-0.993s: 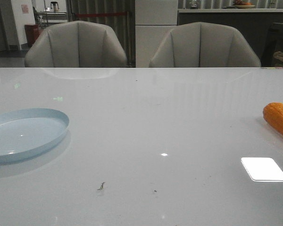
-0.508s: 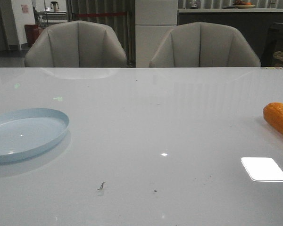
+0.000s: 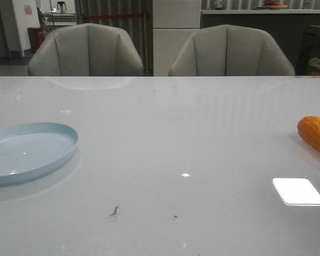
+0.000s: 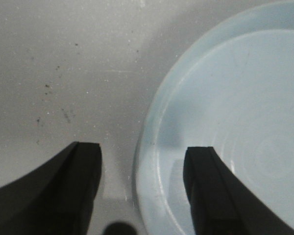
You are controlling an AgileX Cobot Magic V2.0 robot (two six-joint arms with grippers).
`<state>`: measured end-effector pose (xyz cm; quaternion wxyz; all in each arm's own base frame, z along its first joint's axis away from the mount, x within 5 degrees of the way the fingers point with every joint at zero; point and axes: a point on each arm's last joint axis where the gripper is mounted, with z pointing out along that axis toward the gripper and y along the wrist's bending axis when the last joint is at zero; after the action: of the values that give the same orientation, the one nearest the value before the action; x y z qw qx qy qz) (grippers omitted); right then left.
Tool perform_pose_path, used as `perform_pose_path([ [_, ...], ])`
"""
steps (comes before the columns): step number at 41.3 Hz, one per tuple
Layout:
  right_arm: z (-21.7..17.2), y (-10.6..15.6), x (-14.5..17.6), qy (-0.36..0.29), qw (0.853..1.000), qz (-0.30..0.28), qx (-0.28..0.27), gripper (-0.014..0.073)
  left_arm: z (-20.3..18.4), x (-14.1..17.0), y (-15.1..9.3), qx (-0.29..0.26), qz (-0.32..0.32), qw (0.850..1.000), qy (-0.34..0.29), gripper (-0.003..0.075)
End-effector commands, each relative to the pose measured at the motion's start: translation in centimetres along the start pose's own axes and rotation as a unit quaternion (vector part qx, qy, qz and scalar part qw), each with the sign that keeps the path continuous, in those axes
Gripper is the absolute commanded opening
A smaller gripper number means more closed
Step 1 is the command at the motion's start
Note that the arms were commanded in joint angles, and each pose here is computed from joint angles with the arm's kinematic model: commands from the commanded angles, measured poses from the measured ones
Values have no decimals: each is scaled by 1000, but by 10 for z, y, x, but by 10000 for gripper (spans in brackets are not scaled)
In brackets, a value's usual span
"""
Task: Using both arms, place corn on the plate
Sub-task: 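Lower the left gripper onto the rim of the light blue plate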
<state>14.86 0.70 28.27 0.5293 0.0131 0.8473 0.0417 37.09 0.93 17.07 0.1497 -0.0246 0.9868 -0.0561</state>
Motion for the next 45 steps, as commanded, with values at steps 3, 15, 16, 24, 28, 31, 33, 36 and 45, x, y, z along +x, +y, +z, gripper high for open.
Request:
perform_pose_path([
  [3, -4, 0, -18, -53, 999, -1, 3, 451, -12, -13, -1, 1, -6, 999, -40, 442],
  [15, -4, 0, -18, -53, 999, -1, 3, 451, -7, -12, 0, 1, -7, 999, -31, 282],
  [16, -4, 0, -18, -53, 999, -1, 3, 451, -7, -12, 0, 1, -7, 999, -31, 241],
  [24, -4, 0, -18, -53, 999, -1, 3, 451, -7, -12, 0, 1, -7, 999, -31, 102],
  [28, -4, 0, -18, -53, 999, -1, 3, 451, -9, -13, -1, 3, -9, 999, -35, 93],
  [31, -4, 0, -18, -53, 999, -1, 3, 451, -12, -18, -3, 10, -15, 999, -41, 94],
  [33, -4, 0, -18, -53, 999, -1, 3, 451, -16, -21, -6, 24, -27, 998, -41, 94],
  [36, -4, 0, -18, -53, 999, -1, 3, 451, -22, -27, -11, 49, -48, 997, -44, 94],
  [45, -4, 0, -18, -53, 999, -1, 3, 451, -43, -44, -28, 129, -98, 985, -53, 94],
])
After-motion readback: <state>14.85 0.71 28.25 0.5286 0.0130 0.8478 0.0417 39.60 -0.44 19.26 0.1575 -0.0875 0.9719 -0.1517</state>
